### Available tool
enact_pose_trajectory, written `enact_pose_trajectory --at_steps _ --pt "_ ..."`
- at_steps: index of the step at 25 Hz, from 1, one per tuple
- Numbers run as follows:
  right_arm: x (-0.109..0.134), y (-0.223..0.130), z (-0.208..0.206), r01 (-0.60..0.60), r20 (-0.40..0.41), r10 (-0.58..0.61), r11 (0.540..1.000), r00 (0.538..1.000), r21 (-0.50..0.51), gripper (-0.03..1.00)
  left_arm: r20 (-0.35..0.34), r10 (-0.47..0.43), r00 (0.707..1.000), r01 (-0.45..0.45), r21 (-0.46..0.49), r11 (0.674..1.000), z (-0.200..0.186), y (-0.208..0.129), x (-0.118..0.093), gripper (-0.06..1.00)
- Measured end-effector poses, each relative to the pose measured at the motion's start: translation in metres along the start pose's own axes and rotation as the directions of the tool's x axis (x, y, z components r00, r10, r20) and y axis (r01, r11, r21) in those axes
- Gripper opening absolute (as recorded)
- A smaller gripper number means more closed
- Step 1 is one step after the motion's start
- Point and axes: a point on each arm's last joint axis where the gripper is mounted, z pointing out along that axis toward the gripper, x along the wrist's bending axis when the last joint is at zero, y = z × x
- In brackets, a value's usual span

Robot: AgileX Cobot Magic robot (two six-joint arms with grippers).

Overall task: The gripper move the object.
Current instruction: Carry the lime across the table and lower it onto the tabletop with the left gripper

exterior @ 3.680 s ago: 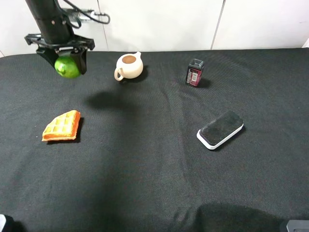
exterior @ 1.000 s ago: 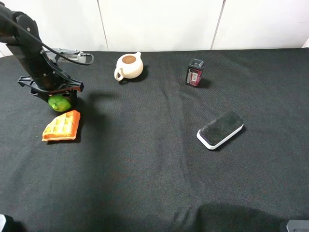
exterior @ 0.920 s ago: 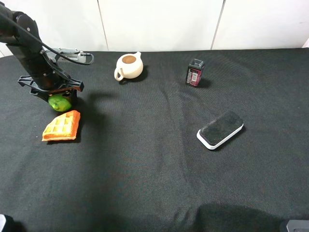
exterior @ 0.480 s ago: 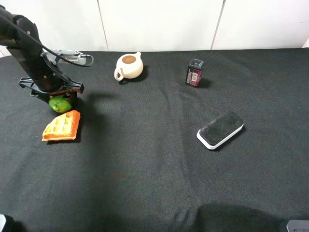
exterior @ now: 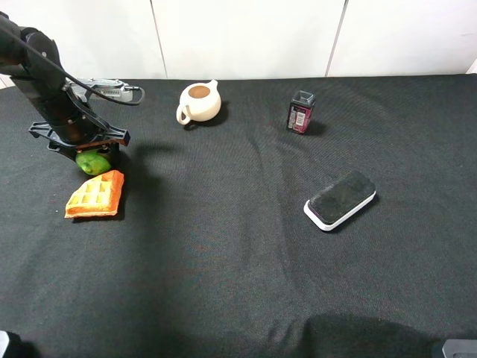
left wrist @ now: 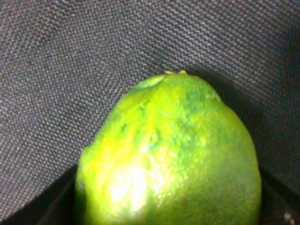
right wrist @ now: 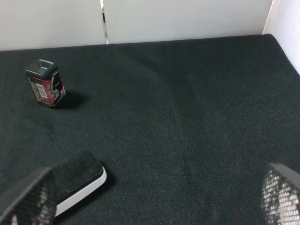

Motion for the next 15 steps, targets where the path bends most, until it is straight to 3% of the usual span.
enact_pose_trajectory --at_steps 15 --pt "0.0 0.0 0.0 0.0 0.0 0.0 1.0 1.0 0.0 0.66 0.0 -0.005 1.0 0.005 0.013 1.0 0.0 -0.0011 0.0 0.65"
